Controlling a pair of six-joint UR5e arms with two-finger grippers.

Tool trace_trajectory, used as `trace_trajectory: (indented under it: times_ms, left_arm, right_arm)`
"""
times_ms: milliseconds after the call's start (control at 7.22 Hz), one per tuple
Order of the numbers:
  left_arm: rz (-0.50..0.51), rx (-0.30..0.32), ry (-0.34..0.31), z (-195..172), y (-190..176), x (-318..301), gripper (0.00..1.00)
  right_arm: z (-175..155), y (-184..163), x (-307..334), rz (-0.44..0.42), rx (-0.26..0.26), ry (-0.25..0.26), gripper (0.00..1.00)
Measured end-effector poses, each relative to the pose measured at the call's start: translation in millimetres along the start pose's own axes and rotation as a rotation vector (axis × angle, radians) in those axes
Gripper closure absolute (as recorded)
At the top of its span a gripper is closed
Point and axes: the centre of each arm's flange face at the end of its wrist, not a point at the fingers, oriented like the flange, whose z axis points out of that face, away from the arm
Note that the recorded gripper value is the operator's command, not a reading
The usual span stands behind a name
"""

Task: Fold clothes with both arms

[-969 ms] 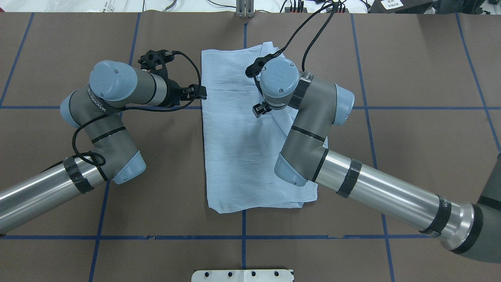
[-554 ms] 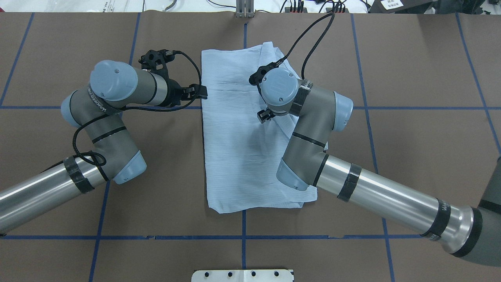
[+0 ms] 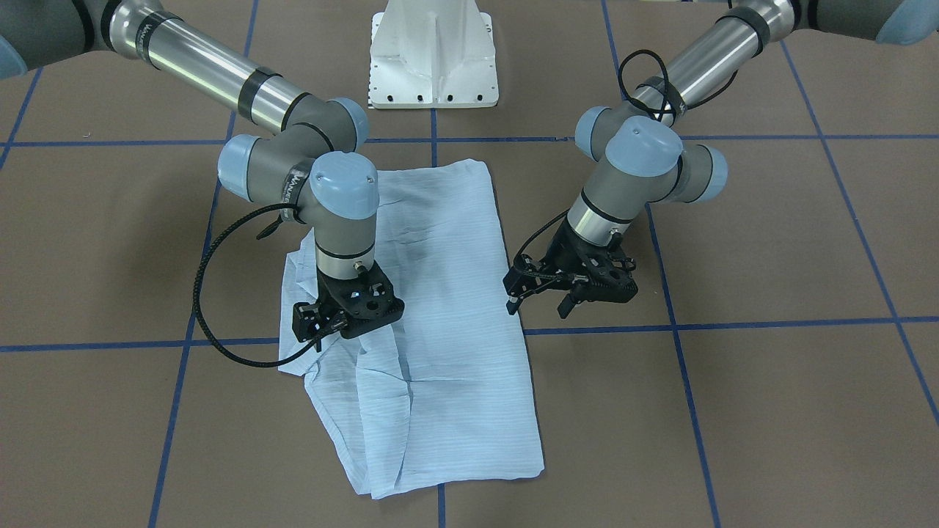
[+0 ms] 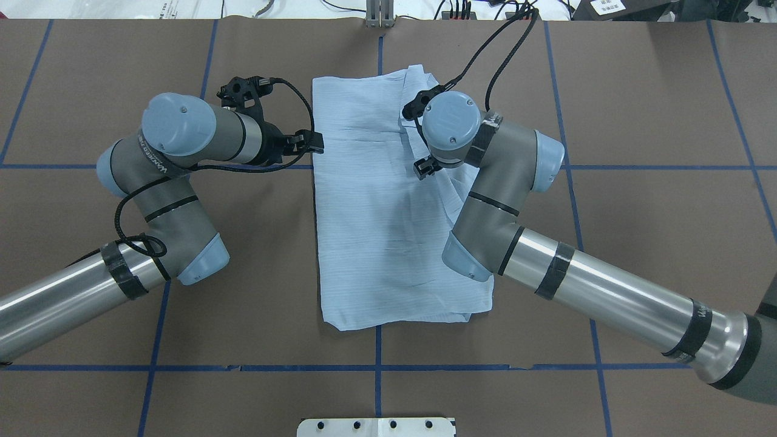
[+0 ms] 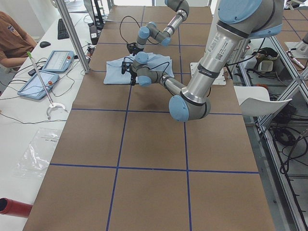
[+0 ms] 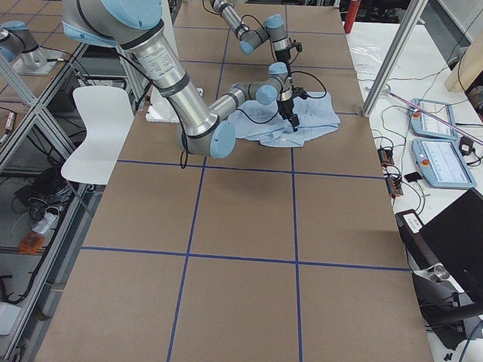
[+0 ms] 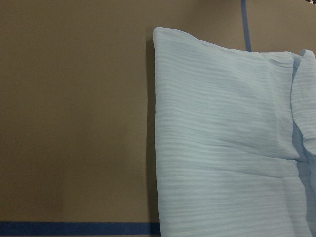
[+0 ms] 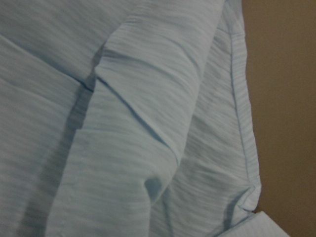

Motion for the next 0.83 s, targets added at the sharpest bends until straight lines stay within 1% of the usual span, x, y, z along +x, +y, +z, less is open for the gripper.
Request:
trace_trajectory:
  times_ms: [138, 277, 415, 554, 692, 831]
  left_arm:
    - [0.0, 0.0, 0.003, -0.4, -0.5, 3.5, 0.0]
    - [0.002, 0.001, 0.007, -1.2, -1.3, 8.2, 0.0]
    - [0.003, 0.003, 0.014, -2.4, -2.4, 13.7, 0.0]
    - [0.005, 0.005, 0.021, -4.0, -3.5, 18.9, 0.0]
    - [0.006, 0.006, 0.026, -5.2, -3.9, 22.2, 0.0]
    - [0.007, 0.007, 0.031, -7.0, -4.3, 25.6, 0.0]
  right_arm:
    - [0.1, -5.4, 23.8, 0.006, -0.003, 0.007, 0.0]
    - [8.0, -2.6, 53.7, 0.009, -0.01, 0.019, 0.0]
    - [21.6, 7.4, 91.7, 0.007, -0.016, 0.031, 0.0]
    - [28.9, 14.7, 128.2, 0.01, -0.025, 0.022, 0.0]
    - [24.7, 13.2, 157.2, 0.021, -0.033, -0.012, 0.0]
    - [15.9, 9.1, 173.0, 0.037, -0.037, -0.051, 0.0]
